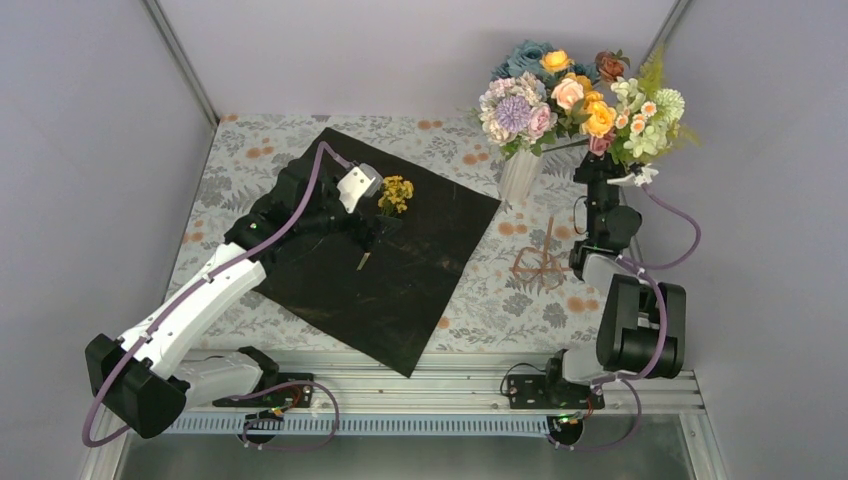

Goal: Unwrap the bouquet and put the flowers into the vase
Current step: Insert the fake flower into the vase.

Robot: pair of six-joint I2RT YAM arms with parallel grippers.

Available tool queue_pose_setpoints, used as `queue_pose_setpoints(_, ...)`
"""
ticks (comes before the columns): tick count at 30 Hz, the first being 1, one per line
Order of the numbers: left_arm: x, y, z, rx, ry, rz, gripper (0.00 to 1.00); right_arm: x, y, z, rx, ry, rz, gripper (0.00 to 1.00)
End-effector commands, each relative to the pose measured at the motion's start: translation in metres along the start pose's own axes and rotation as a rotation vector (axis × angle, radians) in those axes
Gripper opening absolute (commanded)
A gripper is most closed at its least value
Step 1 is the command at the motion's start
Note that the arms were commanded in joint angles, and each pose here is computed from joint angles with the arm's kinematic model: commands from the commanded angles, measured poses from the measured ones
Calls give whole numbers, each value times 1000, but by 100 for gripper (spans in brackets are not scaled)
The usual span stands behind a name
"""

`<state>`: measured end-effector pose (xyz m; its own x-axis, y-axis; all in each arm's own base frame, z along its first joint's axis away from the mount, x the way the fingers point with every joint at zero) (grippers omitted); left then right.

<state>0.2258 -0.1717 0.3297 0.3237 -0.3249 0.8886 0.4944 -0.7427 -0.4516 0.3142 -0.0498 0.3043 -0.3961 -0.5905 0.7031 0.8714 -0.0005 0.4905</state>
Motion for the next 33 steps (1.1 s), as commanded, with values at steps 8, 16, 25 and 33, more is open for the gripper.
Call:
queue_pose_setpoints(8,-1,0,-2,-32,20,-19,100,8,20,30,1,-98,-261,4)
queue_pose_setpoints(16,-2,3,-1,-40,16,-12,100,4,38,26,-48,-149,-285,4)
queue_pose_setpoints(25,-2,3,-1,-42,19,-9,100,-4,60,37,-57,-266,-98,4)
queue_pose_setpoints(33,-2,0,-3,-50,21,-19,100,-11,54,35,-40,-283,-79,4)
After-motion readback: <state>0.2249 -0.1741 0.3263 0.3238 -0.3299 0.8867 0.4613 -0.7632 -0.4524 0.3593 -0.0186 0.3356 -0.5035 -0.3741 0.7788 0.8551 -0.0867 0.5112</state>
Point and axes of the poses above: each gripper's point midway between its finger pads, its own y axis out along the fingers, its own z axis along the line the jaws close on, x = y × z, the point moved 10 cm from there along -y, back along the fingers, and after that the axes turned 3 degrees about y, right-handed, at the moved point
